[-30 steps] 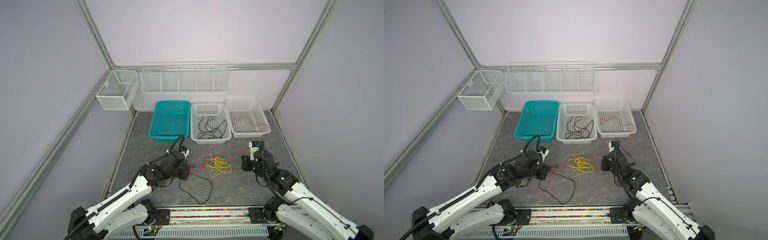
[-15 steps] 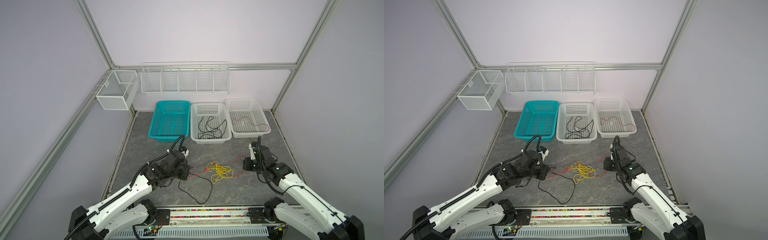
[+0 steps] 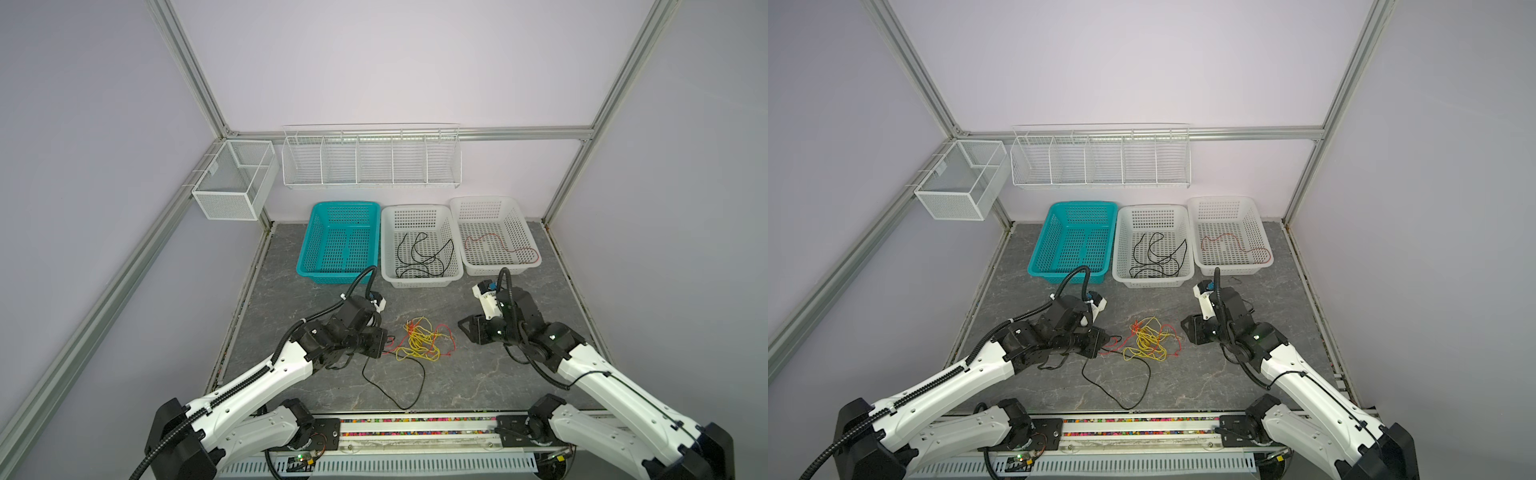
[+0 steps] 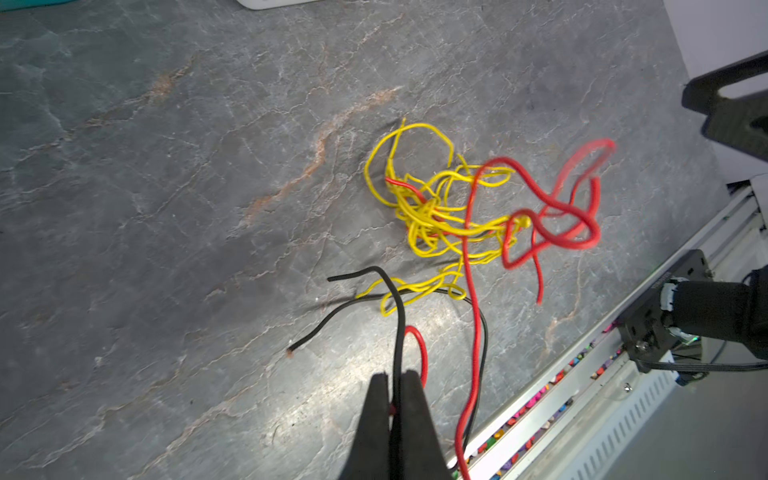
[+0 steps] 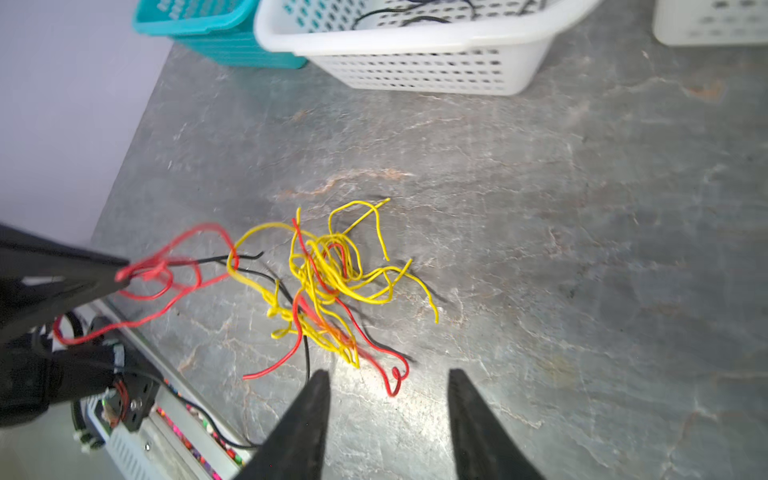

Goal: Untangle the cables

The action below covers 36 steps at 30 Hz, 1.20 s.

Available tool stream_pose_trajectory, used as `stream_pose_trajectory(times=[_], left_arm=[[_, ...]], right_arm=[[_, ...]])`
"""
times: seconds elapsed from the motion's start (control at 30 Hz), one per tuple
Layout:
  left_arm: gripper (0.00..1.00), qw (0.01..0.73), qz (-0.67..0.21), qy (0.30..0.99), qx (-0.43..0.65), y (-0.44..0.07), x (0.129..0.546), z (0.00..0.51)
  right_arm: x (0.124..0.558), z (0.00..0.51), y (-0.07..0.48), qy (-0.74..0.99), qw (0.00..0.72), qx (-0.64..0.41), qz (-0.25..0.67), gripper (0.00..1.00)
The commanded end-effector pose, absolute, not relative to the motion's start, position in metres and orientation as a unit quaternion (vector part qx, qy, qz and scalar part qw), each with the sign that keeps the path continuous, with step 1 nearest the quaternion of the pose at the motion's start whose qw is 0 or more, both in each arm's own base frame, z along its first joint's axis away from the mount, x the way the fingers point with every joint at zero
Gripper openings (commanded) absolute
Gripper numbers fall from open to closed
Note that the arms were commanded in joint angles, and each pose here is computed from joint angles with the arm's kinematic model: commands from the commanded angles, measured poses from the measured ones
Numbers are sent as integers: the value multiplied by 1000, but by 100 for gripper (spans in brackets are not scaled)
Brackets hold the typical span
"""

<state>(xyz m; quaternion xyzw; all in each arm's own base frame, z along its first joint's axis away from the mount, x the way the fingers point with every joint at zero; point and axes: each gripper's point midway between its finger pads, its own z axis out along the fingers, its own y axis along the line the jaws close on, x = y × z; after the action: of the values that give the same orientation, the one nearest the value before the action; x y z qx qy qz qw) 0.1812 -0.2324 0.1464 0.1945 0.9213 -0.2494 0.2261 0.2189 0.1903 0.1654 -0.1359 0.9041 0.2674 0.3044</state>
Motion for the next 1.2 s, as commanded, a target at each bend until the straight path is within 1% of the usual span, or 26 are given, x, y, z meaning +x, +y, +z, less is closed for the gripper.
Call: stream_pose_trajectory(times=[0.0, 0.1, 0.27, 0.43, 0.57, 0.93, 0.97, 1.0, 1.03, 1.1, 1.17], left_arm=[[0, 221, -288, 912, 192, -248, 181, 160], [0, 215, -292, 913, 189, -249, 180, 161], [0, 213, -303, 909, 189, -250, 177, 167], [0, 204, -312, 908, 191, -250, 172, 167], [0, 202, -309, 909, 193, -247, 168, 167], [0, 195, -310, 909, 198, -242, 161, 166], [0, 193, -310, 910, 198, -242, 160, 166], [0, 192, -309, 910, 199, -241, 159, 166], [0, 191, -308, 911, 199, -239, 158, 165], [0, 190, -302, 913, 199, -235, 156, 165], [0, 191, -295, 915, 199, -229, 153, 166]], right_arm=[[209, 201, 218, 862, 340, -199, 319, 58], [196, 200, 235, 846, 342, -245, 327, 61], [188, 180, 263, 835, 335, -299, 318, 62], [198, 163, 286, 828, 346, -336, 284, 62], [207, 152, 293, 825, 360, -352, 256, 62], [219, 111, 304, 827, 348, -383, 218, 58], [219, 108, 304, 828, 346, -385, 217, 55], [220, 106, 304, 829, 345, -385, 214, 51], [220, 104, 304, 830, 343, -385, 212, 44], [222, 99, 301, 835, 342, -381, 203, 26], [223, 98, 297, 838, 346, -376, 194, 15]])
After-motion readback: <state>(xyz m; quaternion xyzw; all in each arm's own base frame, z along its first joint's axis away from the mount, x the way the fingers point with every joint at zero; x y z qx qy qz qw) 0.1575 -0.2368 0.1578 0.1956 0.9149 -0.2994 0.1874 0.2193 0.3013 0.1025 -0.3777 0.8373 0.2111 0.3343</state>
